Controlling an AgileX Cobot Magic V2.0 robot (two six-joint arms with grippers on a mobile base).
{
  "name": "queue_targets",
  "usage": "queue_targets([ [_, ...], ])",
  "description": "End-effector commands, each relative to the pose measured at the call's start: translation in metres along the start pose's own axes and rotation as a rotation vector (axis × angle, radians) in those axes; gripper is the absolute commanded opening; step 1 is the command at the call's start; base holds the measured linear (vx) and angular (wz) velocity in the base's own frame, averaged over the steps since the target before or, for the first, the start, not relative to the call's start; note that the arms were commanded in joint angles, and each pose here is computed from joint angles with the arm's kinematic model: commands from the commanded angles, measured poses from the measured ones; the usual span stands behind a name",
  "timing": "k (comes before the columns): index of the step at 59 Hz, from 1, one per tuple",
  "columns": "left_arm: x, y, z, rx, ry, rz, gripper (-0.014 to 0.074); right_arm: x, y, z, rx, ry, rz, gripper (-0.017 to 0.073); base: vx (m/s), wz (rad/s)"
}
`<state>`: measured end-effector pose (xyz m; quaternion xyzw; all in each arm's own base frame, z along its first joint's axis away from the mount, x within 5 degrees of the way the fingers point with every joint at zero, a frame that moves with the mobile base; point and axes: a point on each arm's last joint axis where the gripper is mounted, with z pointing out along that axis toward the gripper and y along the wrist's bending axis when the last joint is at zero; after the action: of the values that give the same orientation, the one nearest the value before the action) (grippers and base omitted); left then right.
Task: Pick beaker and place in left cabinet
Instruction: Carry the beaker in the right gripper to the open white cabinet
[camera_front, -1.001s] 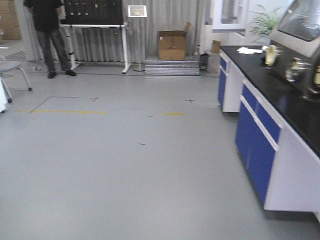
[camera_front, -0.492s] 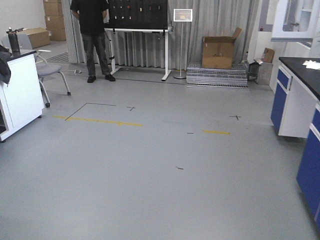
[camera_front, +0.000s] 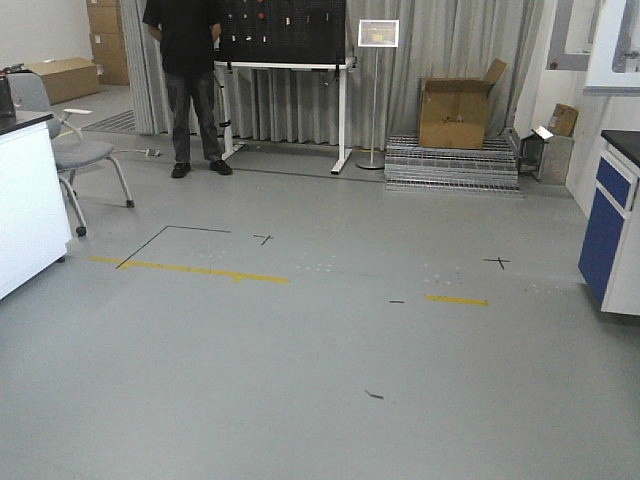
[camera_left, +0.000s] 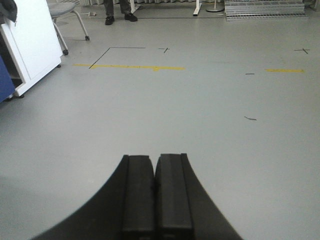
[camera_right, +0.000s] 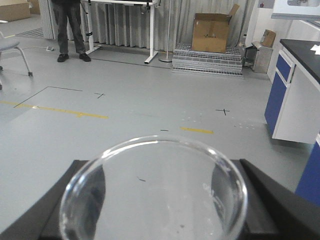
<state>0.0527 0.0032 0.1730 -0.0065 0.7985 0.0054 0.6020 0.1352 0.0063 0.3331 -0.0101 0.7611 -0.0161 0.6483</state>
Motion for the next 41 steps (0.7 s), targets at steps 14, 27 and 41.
queue_targets([
  [14, -0.0120, -0.0014, -0.0028, 0.018, -0.099, -0.001, 0.0004, -0.0136, 0.0026, -0.0023, -0.033, -0.073, -0.021, -0.0001, 0.68, -0.02],
  [27, -0.0120, -0.0014, -0.0028, 0.018, -0.099, -0.001, 0.0004, -0.0136, 0.0026, -0.0023, -0.033, -0.073, -0.021, -0.0001, 0.70, 0.03],
  [41, -0.0120, -0.0014, -0.0028, 0.018, -0.099, -0.001, 0.0004, -0.0136, 0.0026, -0.0023, -0.033, -0.073, -0.021, -0.0001, 0.72, 0.03],
])
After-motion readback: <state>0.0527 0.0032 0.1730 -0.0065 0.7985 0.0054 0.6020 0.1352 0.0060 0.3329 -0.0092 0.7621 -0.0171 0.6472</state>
